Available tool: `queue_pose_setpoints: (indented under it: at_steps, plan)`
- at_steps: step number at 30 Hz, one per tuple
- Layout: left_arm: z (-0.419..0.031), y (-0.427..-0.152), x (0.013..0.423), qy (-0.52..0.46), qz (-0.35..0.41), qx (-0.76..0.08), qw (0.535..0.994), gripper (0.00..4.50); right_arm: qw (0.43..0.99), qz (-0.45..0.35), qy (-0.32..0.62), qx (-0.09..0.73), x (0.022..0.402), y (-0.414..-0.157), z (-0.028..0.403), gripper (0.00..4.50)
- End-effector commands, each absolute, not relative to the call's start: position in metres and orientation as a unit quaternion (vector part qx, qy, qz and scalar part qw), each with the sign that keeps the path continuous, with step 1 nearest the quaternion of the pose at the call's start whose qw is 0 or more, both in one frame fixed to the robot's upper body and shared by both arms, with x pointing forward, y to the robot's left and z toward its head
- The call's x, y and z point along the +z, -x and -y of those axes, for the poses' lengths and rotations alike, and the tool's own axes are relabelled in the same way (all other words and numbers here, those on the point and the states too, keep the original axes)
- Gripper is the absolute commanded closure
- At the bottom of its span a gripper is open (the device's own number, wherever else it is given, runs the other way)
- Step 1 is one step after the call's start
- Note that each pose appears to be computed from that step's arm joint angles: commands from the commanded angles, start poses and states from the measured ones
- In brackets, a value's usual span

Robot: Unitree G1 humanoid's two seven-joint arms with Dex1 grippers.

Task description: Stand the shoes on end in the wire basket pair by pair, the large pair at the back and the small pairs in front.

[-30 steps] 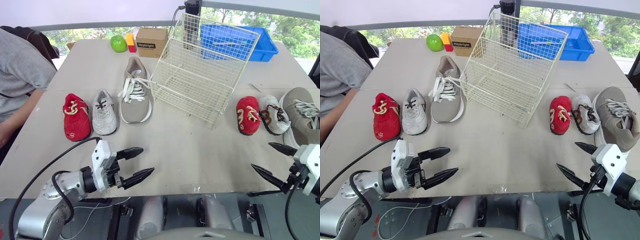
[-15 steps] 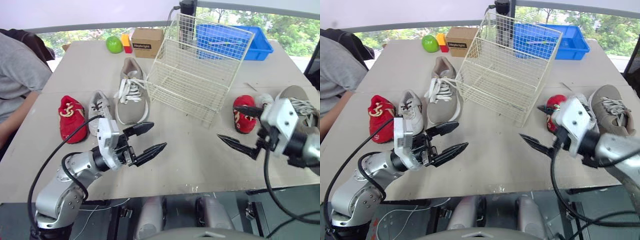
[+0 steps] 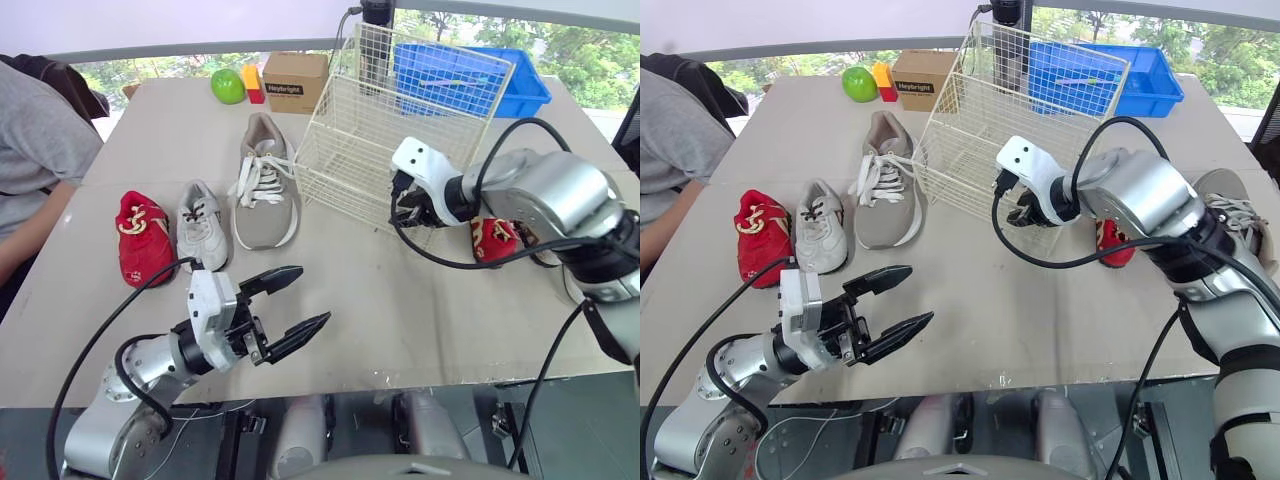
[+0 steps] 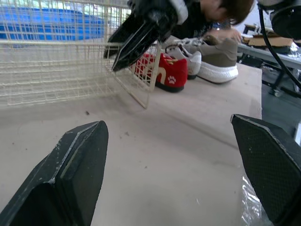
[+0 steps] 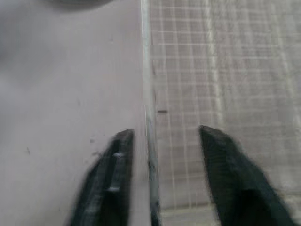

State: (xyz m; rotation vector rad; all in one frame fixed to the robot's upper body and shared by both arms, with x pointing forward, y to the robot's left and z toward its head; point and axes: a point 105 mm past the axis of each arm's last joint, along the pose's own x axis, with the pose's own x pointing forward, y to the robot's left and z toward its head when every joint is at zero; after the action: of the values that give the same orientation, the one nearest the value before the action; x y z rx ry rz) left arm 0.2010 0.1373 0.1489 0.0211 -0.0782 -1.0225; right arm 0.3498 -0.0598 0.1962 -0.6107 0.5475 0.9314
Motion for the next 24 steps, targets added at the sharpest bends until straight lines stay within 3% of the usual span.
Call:
queue_pose_setpoints:
  at_steps: [1,5,7,12,17,21,24]
  plan:
    - [-0.126,-0.192,0.158,-0.020,0.061,-0.493,0.867,0.00,0.796,-0.224,0.322,0.462,0.216,-0.351,0.057,4.46]
    - [-0.125,-0.192,0.162,-0.012,0.066,-0.482,0.873,0.00,0.735,-0.154,0.414,0.514,0.220,-0.345,0.057,4.46]
    - [-0.127,-0.191,0.163,-0.012,0.066,-0.483,0.873,0.00,0.680,-0.119,0.449,0.568,0.217,-0.333,0.058,4.46]
    - [-0.140,-0.190,0.163,-0.018,0.060,-0.472,0.880,0.00,0.594,-0.105,0.509,0.614,0.206,-0.319,0.087,4.46]
    - [-0.144,-0.190,0.160,-0.018,0.054,-0.470,0.881,0.00,0.629,-0.134,0.500,0.581,0.206,-0.331,0.100,4.46]
    - [-0.145,-0.193,0.159,-0.020,0.054,-0.469,0.881,0.00,0.707,-0.200,0.428,0.526,0.210,-0.344,0.098,4.46]
    - [-0.148,-0.194,0.158,-0.021,0.053,-0.469,0.881,0.00,0.723,-0.207,0.406,0.519,0.218,-0.344,0.091,4.46]
